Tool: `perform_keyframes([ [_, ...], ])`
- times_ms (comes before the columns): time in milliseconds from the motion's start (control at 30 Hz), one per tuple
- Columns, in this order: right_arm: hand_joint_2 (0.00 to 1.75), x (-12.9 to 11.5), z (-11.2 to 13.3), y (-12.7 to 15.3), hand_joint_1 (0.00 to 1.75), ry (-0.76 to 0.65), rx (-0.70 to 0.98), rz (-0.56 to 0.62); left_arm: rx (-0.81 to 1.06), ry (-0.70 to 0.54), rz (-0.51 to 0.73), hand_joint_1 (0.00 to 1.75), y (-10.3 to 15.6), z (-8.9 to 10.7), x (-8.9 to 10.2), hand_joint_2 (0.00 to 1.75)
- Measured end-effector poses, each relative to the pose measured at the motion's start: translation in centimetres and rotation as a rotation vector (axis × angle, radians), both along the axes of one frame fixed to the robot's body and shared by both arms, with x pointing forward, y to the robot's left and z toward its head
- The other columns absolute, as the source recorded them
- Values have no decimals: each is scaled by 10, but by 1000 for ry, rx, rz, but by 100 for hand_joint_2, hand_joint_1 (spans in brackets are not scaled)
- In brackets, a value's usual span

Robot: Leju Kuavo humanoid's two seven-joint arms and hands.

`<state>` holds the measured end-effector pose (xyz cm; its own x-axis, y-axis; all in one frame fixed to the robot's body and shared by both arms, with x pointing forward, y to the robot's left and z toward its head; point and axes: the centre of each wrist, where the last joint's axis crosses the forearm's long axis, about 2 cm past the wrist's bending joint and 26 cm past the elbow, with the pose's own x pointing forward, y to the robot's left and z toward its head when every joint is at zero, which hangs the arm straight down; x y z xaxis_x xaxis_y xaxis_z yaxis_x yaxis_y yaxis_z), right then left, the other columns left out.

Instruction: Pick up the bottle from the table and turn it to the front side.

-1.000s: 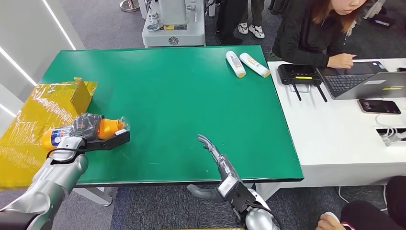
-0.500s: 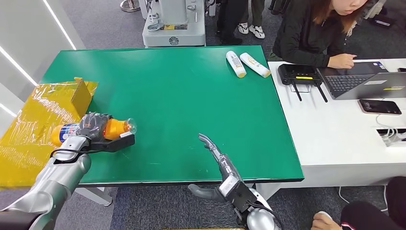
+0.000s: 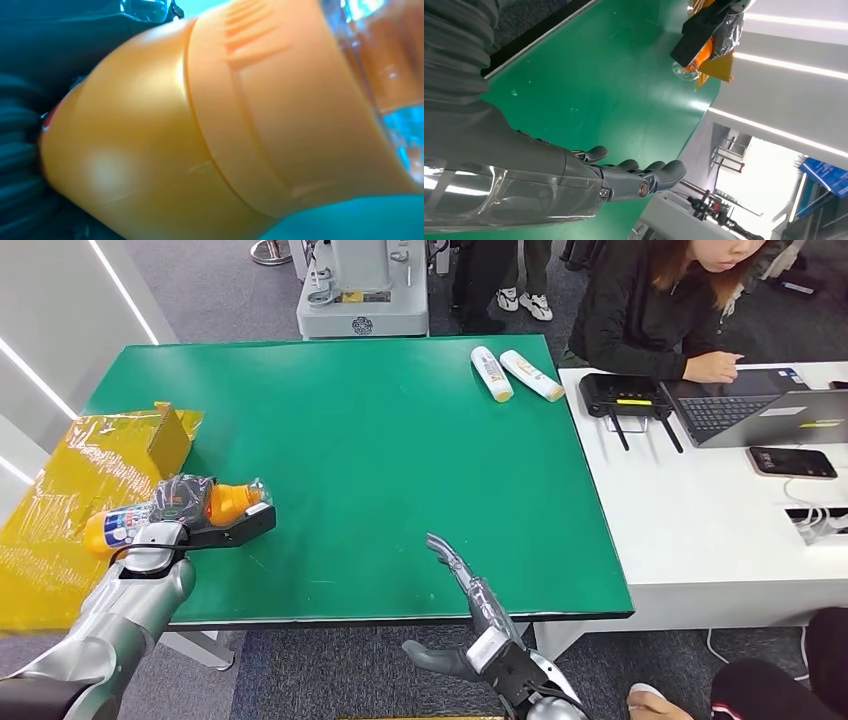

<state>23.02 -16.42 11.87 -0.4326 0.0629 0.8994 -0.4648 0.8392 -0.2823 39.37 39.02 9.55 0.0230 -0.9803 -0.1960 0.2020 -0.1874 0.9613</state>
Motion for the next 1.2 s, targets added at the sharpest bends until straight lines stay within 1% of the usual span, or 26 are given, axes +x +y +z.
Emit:
perform_keyframes([
  [100, 175, -2, 0, -1, 0, 2, 1, -3, 23, -10, 49, 135, 0, 0, 0, 175],
  [200, 175, -4, -1, -2, 0, 6, 0, -3, 47, -21, 100, 121, 1, 0, 0, 175],
  [233, 175, -4, -2, -2, 0, 7, -1, -2, 51, -22, 105, 114, 2, 0, -1, 175],
  [333, 175, -4, -2, -3, 0, 8, -2, -1, 66, -22, 119, 76, 4, -1, -2, 175],
  [367, 175, -4, -2, -3, 0, 8, -3, -1, 71, -23, 126, 68, 4, -1, -2, 175],
  [567, 175, -5, -3, -3, 0, 9, -3, -1, 88, -28, 155, 68, 5, -1, -2, 175],
  [1067, 175, -5, -3, -3, 0, 9, -4, -1, 89, -28, 157, 68, 5, -1, -2, 175],
  [1200, 175, -5, -3, -3, 0, 9, -4, -1, 92, -28, 155, 0, 5, -1, -2, 175],
])
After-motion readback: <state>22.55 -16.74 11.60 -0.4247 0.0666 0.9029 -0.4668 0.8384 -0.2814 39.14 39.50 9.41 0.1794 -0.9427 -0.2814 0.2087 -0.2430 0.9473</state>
